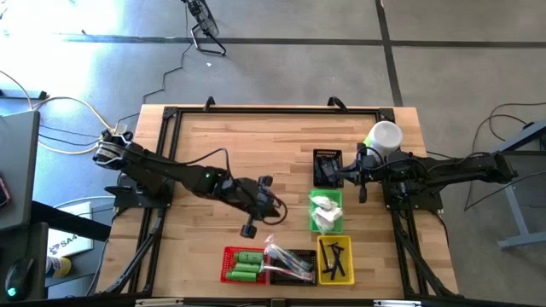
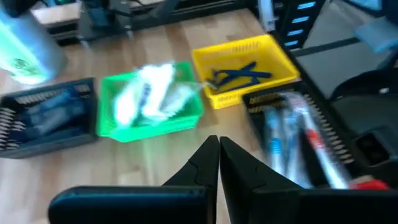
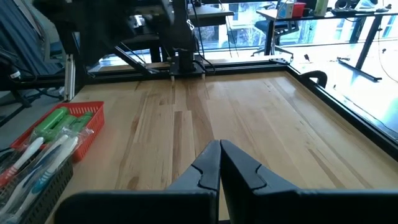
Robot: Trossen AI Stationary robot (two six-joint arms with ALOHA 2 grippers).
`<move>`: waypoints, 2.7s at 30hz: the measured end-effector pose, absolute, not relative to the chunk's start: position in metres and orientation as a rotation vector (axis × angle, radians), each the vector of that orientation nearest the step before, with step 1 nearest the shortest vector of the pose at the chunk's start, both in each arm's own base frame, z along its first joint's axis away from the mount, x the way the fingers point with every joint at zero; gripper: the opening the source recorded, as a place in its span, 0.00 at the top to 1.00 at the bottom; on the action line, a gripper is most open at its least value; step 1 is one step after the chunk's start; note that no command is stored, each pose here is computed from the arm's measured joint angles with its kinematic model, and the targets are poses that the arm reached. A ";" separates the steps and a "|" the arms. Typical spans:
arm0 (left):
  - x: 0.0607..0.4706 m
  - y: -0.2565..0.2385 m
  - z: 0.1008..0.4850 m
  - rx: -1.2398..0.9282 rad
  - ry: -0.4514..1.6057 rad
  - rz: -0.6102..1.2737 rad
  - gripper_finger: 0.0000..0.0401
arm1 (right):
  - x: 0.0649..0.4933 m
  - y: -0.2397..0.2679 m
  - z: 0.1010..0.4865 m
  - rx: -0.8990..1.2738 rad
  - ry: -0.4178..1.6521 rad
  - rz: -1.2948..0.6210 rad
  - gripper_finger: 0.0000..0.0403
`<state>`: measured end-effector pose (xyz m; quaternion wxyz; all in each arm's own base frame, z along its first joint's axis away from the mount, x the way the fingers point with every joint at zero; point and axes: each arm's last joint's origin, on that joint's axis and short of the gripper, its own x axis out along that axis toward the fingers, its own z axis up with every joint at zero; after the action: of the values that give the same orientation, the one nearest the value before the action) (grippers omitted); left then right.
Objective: Pick & Place Travel size toiletries
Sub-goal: Return to Home Position
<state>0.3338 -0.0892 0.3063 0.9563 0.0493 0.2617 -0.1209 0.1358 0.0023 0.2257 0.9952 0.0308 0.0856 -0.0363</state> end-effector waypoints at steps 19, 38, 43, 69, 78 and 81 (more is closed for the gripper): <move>0.324 -0.052 0.260 0.181 0.584 -0.186 0.97 | 0.135 0.002 0.224 0.072 0.188 -0.069 1.00; 0.228 -0.032 0.253 0.207 0.412 -0.136 0.97 | 0.136 0.002 0.223 0.071 0.203 -0.072 1.00; 0.207 -0.027 0.255 0.208 0.349 -0.104 0.97 | 0.136 0.002 0.222 0.071 0.206 -0.072 1.00; 0.107 -0.013 0.230 0.183 0.108 -0.073 0.97 | 0.136 0.002 0.222 0.070 0.213 -0.072 1.00; 0.091 -0.011 0.230 0.181 0.085 -0.103 0.97 | 0.136 0.002 0.222 0.070 0.213 -0.072 1.00; 0.085 -0.011 0.229 0.178 0.079 -0.105 0.97 | 0.136 0.002 0.222 0.070 0.213 -0.071 1.00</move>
<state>0.0850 -0.0106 0.2291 0.9939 0.0888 0.0393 -0.0524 0.1356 0.0024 0.2216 0.9931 0.0348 0.1064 -0.0356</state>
